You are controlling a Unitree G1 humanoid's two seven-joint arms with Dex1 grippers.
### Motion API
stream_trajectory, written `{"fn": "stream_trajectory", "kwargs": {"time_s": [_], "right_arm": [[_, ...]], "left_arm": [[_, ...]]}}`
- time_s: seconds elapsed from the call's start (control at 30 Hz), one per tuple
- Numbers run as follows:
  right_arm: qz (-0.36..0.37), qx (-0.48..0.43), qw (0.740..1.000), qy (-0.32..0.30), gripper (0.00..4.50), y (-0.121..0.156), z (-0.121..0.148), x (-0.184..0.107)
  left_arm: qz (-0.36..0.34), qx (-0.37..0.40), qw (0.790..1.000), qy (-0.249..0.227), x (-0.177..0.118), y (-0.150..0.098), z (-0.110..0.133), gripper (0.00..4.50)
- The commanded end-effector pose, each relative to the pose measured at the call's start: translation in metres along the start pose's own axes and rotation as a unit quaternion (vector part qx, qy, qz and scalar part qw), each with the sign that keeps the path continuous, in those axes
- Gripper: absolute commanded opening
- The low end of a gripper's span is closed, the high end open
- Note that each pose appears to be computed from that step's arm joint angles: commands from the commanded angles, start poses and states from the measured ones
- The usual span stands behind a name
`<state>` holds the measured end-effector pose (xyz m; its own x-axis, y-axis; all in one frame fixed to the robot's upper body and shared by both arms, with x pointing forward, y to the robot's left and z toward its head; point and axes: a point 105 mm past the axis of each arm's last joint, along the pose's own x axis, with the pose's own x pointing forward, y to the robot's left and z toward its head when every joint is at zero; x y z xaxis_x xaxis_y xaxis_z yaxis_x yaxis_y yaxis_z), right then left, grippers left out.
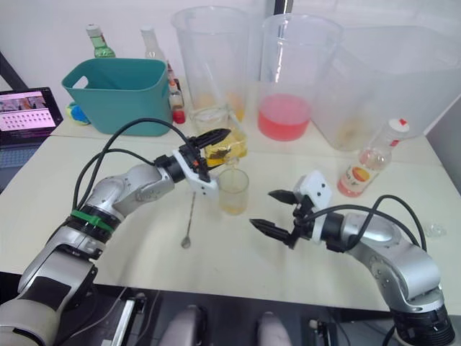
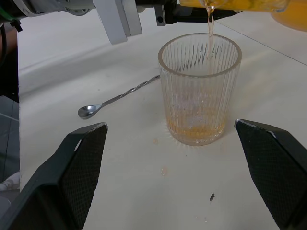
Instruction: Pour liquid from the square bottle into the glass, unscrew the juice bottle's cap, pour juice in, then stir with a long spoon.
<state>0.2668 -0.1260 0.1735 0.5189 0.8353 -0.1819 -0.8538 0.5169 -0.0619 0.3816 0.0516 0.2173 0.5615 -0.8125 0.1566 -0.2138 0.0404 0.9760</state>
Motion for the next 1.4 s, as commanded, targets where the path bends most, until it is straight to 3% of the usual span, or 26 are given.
{"fn": "stream_trajectory", "kwargs": {"time_s": [0.03,0.3,0.5,0.6,0.67,0.83,0.9,1.13,1.4], "right_arm": [[0.001,-0.023,1.0,-0.011,4.5,0.001,0.009,-0.002],[0.004,-0.026,1.0,-0.01,4.5,-0.001,0.01,0.0],[0.018,-0.028,0.999,-0.022,4.5,0.0,0.018,0.002],[0.022,-0.029,0.999,-0.025,4.5,0.0,0.021,0.003],[0.024,-0.029,0.999,-0.026,4.5,0.0,0.021,0.003],[0.04,-0.03,0.998,-0.03,4.5,0.001,0.025,0.006],[0.046,-0.032,0.998,-0.032,4.5,0.002,0.027,0.008],[0.056,-0.034,0.997,-0.034,4.5,0.002,0.032,0.011],[0.055,-0.035,0.997,-0.034,4.5,0.003,0.034,0.01]], "left_arm": [[0.076,-0.008,0.997,-0.017,0.005,0.055,0.003,2.81],[0.091,-0.105,0.99,-0.001,0.007,0.074,-0.002,2.81],[0.142,-0.264,0.952,0.067,0.002,0.096,-0.032,2.81],[0.166,-0.359,0.912,0.112,-0.009,0.097,-0.053,2.81],[0.168,-0.384,0.899,0.125,-0.012,0.096,-0.058,2.81],[0.225,-0.507,0.803,0.22,-0.047,0.081,-0.104,2.81],[0.236,-0.538,0.773,0.24,-0.057,0.075,-0.114,2.81],[0.258,-0.596,0.702,0.292,-0.086,0.049,-0.134,2.81],[0.254,-0.632,0.663,0.311,-0.112,0.024,-0.136,2.81]]}}
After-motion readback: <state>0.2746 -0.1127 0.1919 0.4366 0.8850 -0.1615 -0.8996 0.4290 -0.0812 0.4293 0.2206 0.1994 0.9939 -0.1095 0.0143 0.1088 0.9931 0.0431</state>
